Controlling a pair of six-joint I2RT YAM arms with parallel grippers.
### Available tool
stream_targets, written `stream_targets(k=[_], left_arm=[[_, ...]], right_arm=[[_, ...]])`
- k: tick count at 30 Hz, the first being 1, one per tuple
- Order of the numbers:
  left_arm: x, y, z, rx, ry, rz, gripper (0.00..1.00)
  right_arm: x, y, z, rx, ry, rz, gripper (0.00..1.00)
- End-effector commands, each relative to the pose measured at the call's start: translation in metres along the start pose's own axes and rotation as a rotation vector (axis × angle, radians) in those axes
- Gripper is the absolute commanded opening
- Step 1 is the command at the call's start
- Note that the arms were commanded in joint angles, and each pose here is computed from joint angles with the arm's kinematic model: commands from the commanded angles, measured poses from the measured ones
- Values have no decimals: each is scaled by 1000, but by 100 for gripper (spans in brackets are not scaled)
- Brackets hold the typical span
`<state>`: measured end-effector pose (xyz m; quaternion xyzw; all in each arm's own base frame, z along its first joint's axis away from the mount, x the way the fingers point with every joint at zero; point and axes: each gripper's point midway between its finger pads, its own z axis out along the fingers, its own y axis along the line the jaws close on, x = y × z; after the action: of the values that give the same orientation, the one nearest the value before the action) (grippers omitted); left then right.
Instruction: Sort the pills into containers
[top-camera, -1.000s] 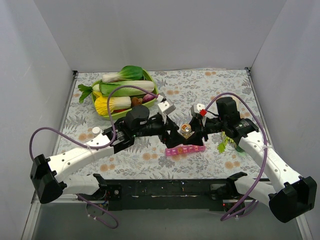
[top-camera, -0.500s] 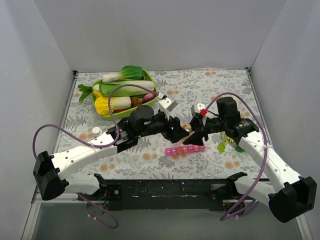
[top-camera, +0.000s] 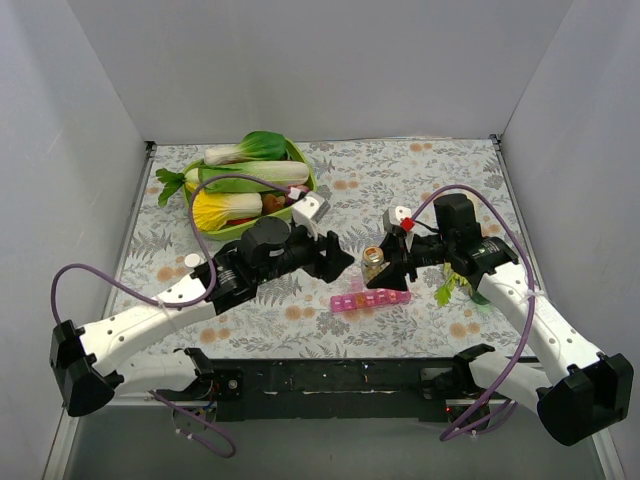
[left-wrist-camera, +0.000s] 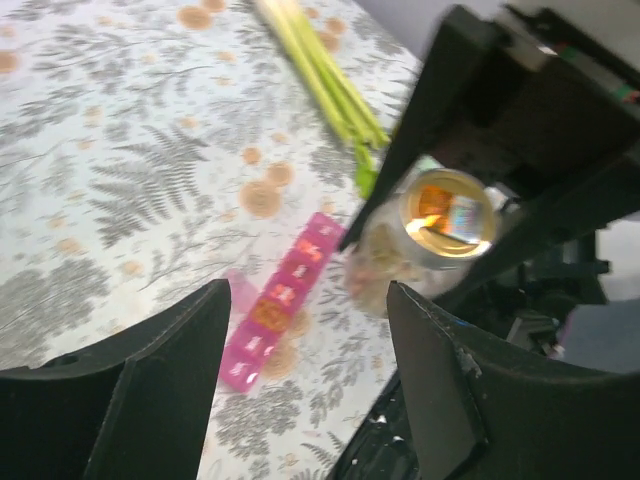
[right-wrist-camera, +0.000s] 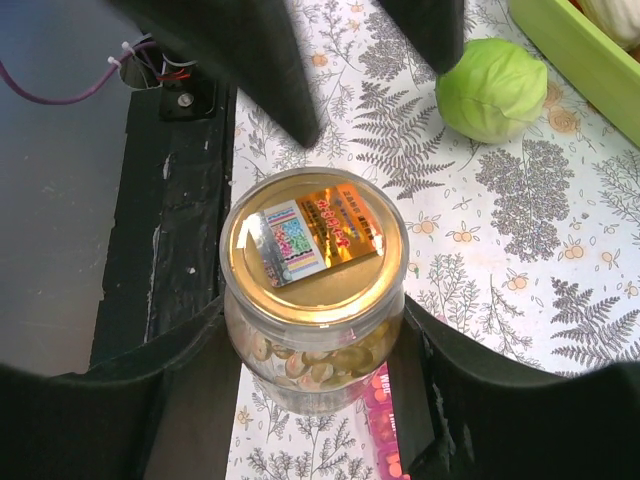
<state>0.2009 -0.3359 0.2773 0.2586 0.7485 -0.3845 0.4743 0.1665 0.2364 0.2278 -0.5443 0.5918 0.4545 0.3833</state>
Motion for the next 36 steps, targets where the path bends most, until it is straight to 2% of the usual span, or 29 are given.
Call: stream_targets(k=[1,2,4,5,6,10,14,22,30,36], left_arm=[[-11,53,-27,-208,-61,-32,63],[-14,65,-32,-232,-76,-52,63],[-20,58,-34,-169,-81,-49,66],[-24,47,-34,-99,-90,-12,70],[-24,23,-37,39,-77,15,76],[-25,-19,-40,290,-55,121,81],[-22,-41,-35,396,-28,194,81],[-21,-53,-3,379,-4,268,78],[-30,-52,14,328,-27,244,66],[-23,-59,23,336,-14,237,63]], right_arm=[[-7,8,-2,-26,-28,-34,1],[-8,8,-2,-25,-29,-38,1],[-7,8,-2,-24,-28,-36,1],[-6,8,-2,-24,-26,-34,1],[-7,8,-2,-20,-27,-36,1],[-6,7,-2,-22,-26,-35,1],[-6,7,-1,-22,-26,-32,1],[-5,7,-1,-26,-25,-28,1],[-5,7,-1,-24,-29,-34,1],[-6,8,-2,-26,-30,-31,1]])
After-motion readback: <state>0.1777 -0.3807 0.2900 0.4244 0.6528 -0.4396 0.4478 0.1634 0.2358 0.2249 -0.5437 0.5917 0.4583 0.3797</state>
